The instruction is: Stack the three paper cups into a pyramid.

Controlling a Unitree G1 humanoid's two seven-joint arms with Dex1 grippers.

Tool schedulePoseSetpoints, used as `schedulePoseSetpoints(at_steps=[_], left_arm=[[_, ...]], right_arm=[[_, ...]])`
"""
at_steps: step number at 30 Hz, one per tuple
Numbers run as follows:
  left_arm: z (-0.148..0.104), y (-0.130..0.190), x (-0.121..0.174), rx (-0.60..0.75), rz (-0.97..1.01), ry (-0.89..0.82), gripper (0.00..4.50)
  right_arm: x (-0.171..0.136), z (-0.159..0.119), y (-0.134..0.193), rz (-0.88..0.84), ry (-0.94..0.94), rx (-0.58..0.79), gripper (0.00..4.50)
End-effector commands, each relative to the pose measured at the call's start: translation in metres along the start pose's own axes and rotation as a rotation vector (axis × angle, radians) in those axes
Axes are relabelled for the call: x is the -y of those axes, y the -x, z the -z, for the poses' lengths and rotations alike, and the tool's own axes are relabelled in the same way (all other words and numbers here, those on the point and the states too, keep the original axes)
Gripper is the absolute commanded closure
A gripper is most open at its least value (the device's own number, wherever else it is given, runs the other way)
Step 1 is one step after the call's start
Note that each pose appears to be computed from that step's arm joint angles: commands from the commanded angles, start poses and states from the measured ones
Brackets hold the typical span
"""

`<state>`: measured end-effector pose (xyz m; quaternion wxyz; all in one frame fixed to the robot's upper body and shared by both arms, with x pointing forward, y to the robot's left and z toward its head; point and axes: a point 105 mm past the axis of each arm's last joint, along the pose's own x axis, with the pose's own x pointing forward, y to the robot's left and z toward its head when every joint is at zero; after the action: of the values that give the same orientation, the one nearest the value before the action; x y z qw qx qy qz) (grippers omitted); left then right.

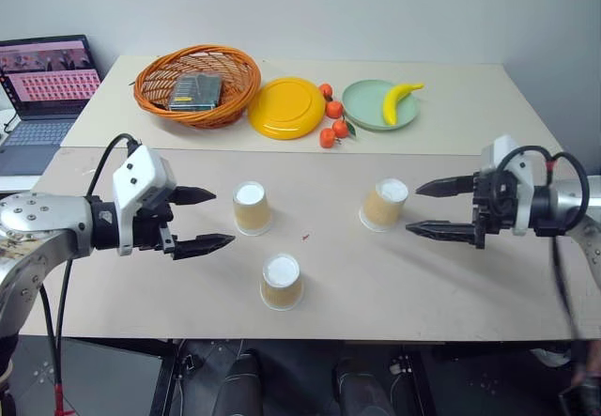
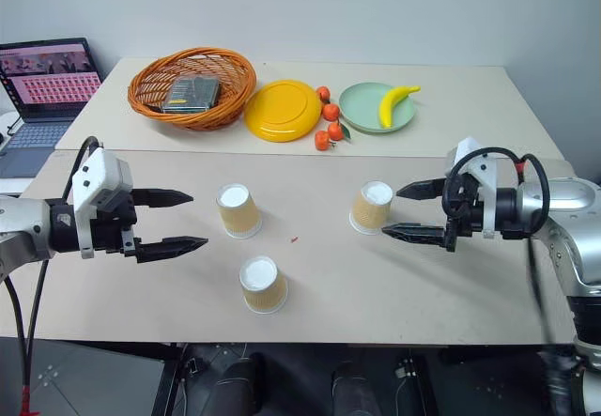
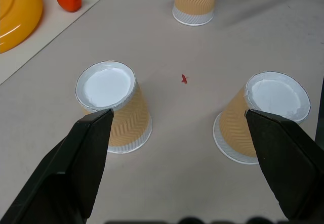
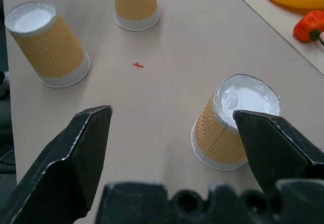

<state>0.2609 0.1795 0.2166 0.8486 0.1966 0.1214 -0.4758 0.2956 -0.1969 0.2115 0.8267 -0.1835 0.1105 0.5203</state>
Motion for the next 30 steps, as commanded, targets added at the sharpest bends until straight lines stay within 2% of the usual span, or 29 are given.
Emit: schedulePoseSetpoints(at_steps=[1, 3, 7, 13, 20, 25, 30], left_arm=[[-0.011, 0.002, -0.004, 0.083, -0.071, -0.061, 0.07], [-0.009, -0.006, 0.004, 0.149, -0.074, -0.017, 0.07], [-0.007, -0.009, 0.021, 0.174, 0.004, 0.054, 0.07], [0.001, -0.012, 0.045, 0.146, 0.081, -0.027, 0.07], [0.025, -0.026, 0.072, 0.124, 0.151, -0.100, 0.07], [0.038, -0.036, 0.071, 0.125, 0.129, -0.183, 0.07], [0.040, -0.048, 0.065, 0.157, 0.113, -0.195, 0.07]], right_arm=[[0.010, -0.002, 0.010, 0.071, 0.018, 0.031, 0.00], [0.015, 0.010, 0.010, 0.098, -0.015, 0.029, 0.00], [0.018, 0.017, 0.009, 0.107, -0.028, 0.025, 0.00], [0.014, 0.018, 0.007, 0.092, -0.033, 0.031, 0.00], [0.020, 0.019, 0.006, 0.114, -0.027, 0.028, 0.00], [0.022, 0.015, 0.007, 0.125, -0.020, 0.027, 0.00], [0.022, 0.010, 0.010, 0.137, -0.010, 0.025, 0.00]])
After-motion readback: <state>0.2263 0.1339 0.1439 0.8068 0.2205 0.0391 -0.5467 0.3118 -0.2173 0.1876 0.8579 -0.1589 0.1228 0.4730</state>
